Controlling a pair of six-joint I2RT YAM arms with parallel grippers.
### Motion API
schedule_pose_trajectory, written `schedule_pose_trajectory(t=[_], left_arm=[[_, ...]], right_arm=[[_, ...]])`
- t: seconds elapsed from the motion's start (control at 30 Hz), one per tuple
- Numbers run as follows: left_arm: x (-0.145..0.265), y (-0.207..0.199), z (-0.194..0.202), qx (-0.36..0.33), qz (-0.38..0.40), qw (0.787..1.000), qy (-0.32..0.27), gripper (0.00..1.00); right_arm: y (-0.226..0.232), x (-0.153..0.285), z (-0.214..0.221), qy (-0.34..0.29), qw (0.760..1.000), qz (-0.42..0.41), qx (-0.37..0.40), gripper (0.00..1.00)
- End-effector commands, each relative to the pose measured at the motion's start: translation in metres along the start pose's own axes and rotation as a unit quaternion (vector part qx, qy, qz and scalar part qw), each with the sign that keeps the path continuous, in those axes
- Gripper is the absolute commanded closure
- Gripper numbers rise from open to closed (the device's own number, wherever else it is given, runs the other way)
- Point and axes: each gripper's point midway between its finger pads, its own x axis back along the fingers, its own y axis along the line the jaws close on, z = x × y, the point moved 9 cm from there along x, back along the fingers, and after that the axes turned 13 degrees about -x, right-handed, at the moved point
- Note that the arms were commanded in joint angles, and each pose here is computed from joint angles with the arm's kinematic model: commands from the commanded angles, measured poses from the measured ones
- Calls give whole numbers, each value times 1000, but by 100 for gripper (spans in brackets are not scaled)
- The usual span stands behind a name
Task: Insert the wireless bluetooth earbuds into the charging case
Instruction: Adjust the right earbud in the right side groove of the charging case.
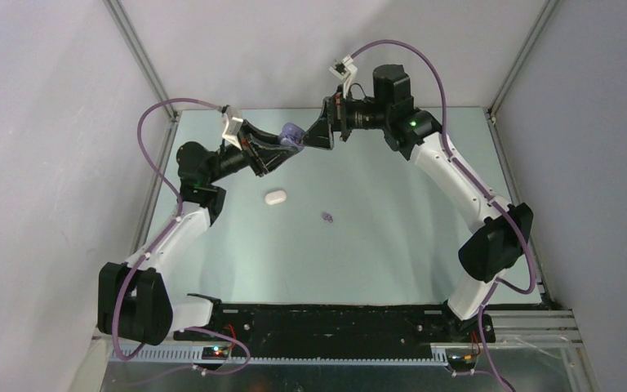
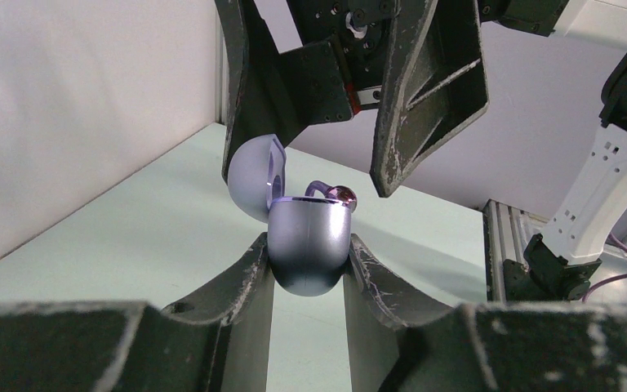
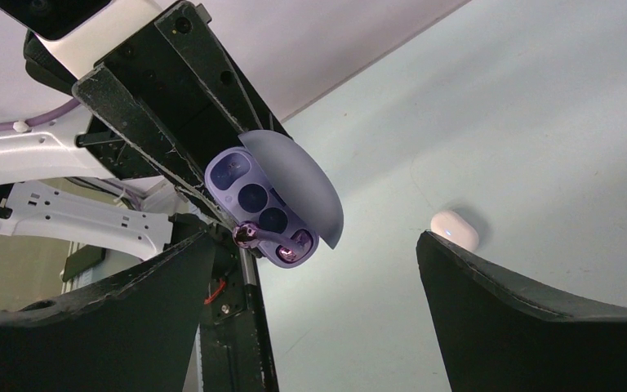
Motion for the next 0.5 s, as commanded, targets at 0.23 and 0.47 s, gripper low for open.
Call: schedule_pose_trajectory(t=[0.23,0.47], left_arm=[[0,1,-14,-23,4,1000,-18,100],[1,1,-12,-22,4,1000,-16,100]], right_arm=[[5,-4,-10,-18,1000,13,20,1],[-2,-4,-10,-26,999,35,7,1]])
